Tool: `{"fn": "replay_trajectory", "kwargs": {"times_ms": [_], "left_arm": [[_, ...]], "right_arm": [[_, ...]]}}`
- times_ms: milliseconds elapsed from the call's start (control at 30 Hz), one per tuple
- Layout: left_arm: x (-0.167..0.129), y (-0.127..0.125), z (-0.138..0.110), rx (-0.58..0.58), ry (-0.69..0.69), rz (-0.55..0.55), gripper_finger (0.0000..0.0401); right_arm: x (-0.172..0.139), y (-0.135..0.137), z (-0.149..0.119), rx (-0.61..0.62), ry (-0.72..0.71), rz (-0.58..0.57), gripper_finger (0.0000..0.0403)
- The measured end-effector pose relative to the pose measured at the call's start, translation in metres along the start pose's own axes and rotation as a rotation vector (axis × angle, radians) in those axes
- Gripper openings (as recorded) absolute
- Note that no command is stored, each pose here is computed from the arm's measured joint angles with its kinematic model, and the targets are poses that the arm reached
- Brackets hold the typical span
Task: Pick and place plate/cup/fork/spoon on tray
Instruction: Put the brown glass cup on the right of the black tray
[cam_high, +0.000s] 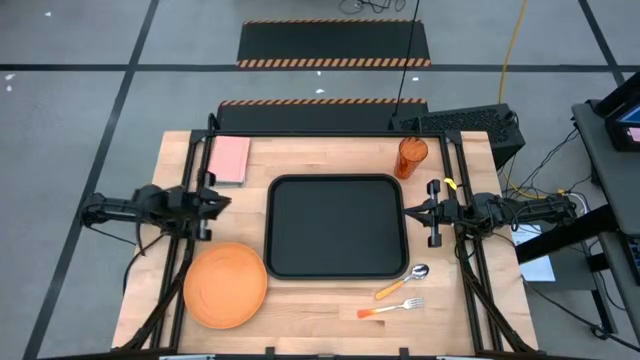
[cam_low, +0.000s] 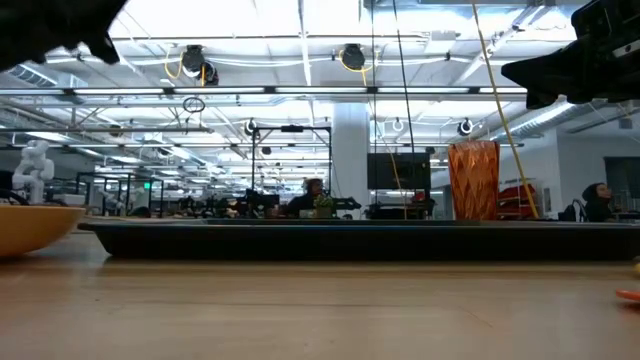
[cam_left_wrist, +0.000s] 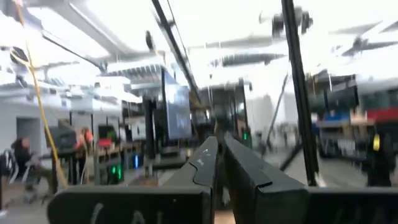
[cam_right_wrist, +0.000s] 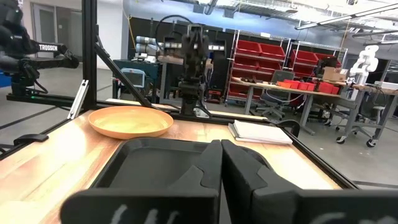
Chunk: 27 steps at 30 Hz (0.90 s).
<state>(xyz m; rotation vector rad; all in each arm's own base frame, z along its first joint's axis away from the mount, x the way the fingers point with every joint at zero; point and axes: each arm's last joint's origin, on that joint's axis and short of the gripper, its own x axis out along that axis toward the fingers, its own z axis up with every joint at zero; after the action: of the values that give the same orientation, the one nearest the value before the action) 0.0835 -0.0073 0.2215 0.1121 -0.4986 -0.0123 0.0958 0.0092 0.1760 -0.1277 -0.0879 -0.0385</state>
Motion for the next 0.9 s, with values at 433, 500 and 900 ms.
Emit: {"fn": "replay_trajectory", "kwargs": {"times_ms": [433, 500, 900], "left_arm": [[0.038, 0.016, 0.104, -0.065, 0.051, 0.04, 0.003], [0.048, 0.017, 0.119, -0.071, 0.093, 0.035, 0.003], [0.111, 0.021, 0.165, -0.16, 0.399, 0.02, 0.0031]], "right_arm": [[0.0, 0.0, 0.0, 0.044, 0.0, 0.0, 0.0], [0.0, 0.0, 0.0, 0.075, -0.001, 0.0, 0.0], [0.0, 0.0, -0.002, 0.498, 0.017, 0.001, 0.0]]}}
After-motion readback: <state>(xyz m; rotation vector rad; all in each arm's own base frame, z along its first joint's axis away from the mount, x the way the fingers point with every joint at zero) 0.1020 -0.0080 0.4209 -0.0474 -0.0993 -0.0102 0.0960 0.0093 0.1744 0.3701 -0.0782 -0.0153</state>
